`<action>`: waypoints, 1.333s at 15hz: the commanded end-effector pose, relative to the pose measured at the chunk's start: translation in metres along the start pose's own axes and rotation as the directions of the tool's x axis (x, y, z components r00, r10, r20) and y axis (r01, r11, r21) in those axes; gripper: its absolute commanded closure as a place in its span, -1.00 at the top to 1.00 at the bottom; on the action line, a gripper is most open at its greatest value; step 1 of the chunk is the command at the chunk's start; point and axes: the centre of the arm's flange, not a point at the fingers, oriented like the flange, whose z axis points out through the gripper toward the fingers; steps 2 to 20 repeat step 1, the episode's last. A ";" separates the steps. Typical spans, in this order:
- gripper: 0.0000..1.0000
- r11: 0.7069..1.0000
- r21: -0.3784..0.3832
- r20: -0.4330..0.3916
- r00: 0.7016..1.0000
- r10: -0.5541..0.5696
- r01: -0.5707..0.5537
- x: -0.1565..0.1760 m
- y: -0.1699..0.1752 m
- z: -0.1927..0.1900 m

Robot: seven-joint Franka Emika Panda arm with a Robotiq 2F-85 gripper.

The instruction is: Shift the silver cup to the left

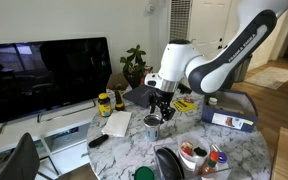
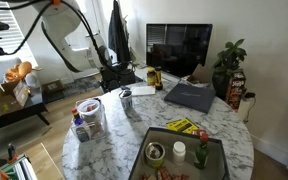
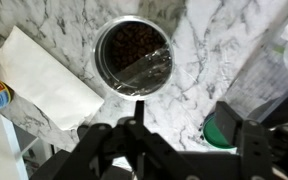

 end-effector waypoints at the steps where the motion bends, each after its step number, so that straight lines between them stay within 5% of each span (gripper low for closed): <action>1: 1.00 0.999 0.051 -0.074 0.997 -0.007 0.011 -0.063 0.019 -0.067; 20: 1.00 0.999 0.051 -0.074 0.997 -0.007 0.011 -0.063 0.019 -0.067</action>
